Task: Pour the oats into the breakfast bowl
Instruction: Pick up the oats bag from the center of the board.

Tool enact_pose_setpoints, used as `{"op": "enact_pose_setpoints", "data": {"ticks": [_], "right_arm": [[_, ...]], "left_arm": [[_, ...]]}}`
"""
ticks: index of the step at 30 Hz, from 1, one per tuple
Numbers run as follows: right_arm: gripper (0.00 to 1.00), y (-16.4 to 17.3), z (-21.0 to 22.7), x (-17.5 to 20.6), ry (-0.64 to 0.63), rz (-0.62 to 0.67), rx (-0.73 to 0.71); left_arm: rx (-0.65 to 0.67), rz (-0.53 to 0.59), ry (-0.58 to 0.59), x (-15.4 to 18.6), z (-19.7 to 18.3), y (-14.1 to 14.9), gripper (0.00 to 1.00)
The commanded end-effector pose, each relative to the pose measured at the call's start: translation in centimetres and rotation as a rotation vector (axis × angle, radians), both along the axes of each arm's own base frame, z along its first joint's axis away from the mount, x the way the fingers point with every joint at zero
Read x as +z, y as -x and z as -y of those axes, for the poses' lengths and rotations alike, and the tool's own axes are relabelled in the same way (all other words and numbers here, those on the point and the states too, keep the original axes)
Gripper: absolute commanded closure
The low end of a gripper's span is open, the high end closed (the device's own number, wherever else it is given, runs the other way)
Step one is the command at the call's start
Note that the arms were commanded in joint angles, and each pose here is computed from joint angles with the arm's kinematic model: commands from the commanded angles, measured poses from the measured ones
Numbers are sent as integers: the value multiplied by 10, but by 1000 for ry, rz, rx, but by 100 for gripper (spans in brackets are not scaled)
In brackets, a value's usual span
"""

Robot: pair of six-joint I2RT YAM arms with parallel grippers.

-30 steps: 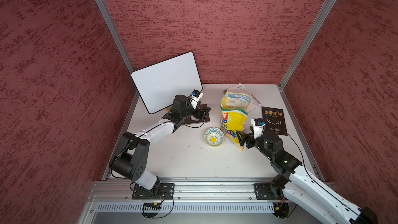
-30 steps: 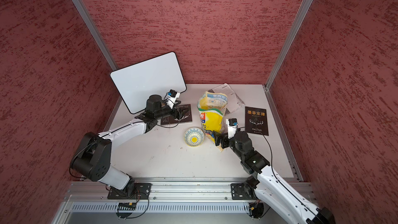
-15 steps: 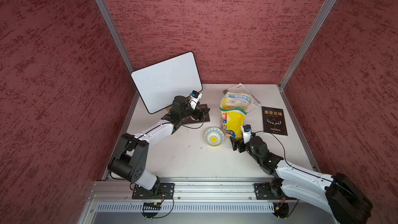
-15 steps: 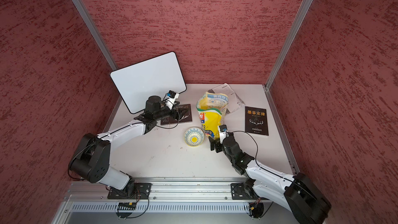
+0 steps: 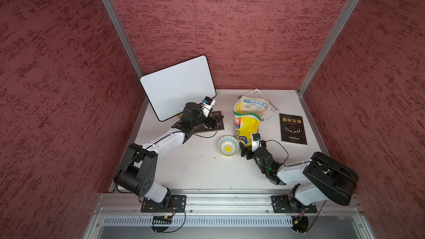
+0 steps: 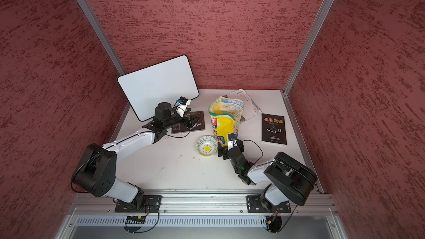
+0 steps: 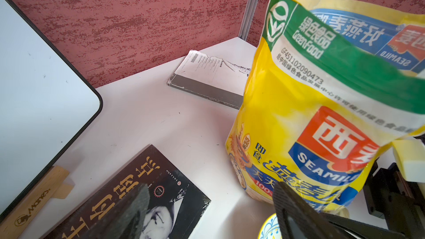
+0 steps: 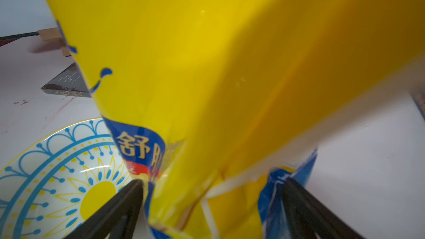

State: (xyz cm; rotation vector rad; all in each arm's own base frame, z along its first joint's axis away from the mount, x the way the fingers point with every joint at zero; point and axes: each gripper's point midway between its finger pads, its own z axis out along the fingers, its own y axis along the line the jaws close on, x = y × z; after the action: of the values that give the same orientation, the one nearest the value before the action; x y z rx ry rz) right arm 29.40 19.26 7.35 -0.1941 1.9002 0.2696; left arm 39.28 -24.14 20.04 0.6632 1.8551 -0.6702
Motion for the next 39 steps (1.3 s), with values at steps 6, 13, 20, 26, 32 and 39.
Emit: {"op": "enact_pose_setpoints", "data": {"ticks": [6,13,20,26,32,39], "right_arm": [[5,-16,-17,-1,4,25,-11],[6,-22,-15,-1,11,51,-35],[11,-25,-18,-5,19,71,-24],[46,-27,-14,-1,4,89,-24],[75,-29,-12,14,28,87,-7],[100,-31,-6,49,136,18,25]], "left_arm": [[8,41,-6,7,-7,4,10],[27,26,11,1,-9,4,10],[49,4,15,-2,-11,5,10],[59,2,9,-2,-14,7,10],[60,9,5,1,-15,9,10],[58,-3,34,3,-17,19,10]]}}
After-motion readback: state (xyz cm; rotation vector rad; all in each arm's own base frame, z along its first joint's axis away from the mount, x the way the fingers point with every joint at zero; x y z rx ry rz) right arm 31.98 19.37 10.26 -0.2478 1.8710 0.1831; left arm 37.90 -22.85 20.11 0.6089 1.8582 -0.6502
